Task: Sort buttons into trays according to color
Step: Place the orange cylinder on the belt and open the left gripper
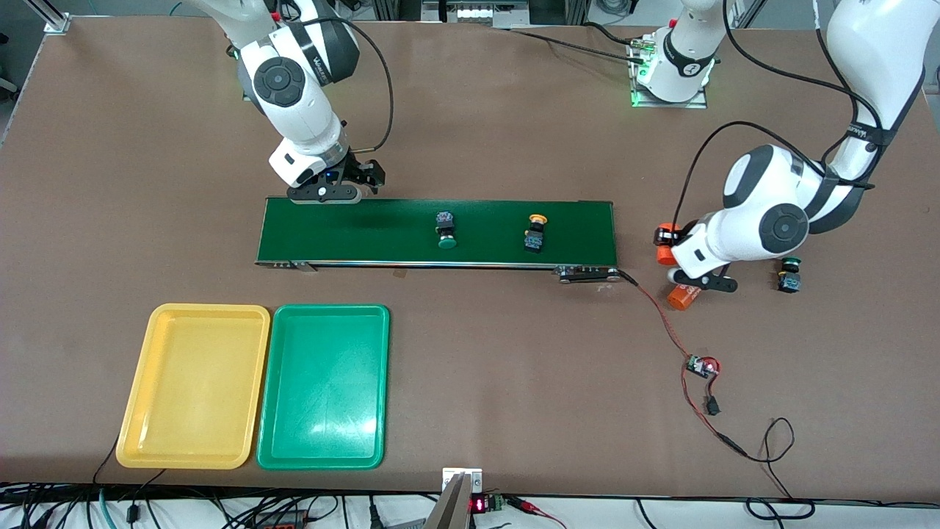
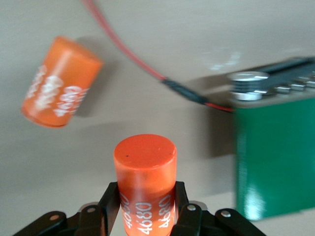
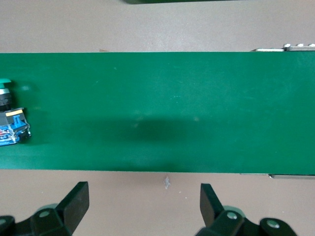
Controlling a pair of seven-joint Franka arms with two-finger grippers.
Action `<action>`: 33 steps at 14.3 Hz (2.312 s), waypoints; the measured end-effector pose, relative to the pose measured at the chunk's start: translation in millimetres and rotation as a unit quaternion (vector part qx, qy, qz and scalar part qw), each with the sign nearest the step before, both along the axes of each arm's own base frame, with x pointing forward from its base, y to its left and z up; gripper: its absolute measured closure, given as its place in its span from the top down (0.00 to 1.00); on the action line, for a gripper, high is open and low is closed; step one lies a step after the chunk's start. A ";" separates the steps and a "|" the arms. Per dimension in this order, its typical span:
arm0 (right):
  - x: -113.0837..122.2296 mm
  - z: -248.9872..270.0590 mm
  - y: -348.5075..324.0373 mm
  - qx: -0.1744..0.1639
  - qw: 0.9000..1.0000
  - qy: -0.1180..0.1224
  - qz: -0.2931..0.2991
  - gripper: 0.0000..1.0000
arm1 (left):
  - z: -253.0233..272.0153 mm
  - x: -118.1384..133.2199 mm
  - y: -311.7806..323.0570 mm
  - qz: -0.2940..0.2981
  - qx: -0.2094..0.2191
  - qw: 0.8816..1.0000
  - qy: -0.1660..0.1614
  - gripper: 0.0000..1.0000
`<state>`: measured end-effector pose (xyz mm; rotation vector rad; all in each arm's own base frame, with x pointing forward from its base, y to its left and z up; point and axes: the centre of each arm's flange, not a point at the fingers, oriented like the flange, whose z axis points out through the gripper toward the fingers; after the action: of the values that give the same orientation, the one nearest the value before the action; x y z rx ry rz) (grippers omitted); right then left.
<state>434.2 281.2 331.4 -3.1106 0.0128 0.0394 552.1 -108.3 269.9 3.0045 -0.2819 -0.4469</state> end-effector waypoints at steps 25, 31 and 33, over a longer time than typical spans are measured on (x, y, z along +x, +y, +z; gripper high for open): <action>29.0 -29.3 -8.7 -0.034 0.998 -0.001 0.044 1.00 | -11.4 -58.2 -206.2 -0.565 0.032 0.822 -0.061 0.50; 51.6 -36.4 6.9 -0.027 0.999 -0.004 0.045 1.00 | 8.7 -32.0 -186.7 -0.524 0.059 0.848 -0.049 0.99; 56.4 -38.1 9.7 -0.026 0.999 -0.005 0.045 1.00 | 30.1 -16.1 -174.1 -0.486 0.090 0.869 -0.030 1.00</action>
<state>490.7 291.0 293.3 -3.1616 -0.1272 0.0272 536.0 -282.4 300.0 2.7932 -1.8674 -0.4384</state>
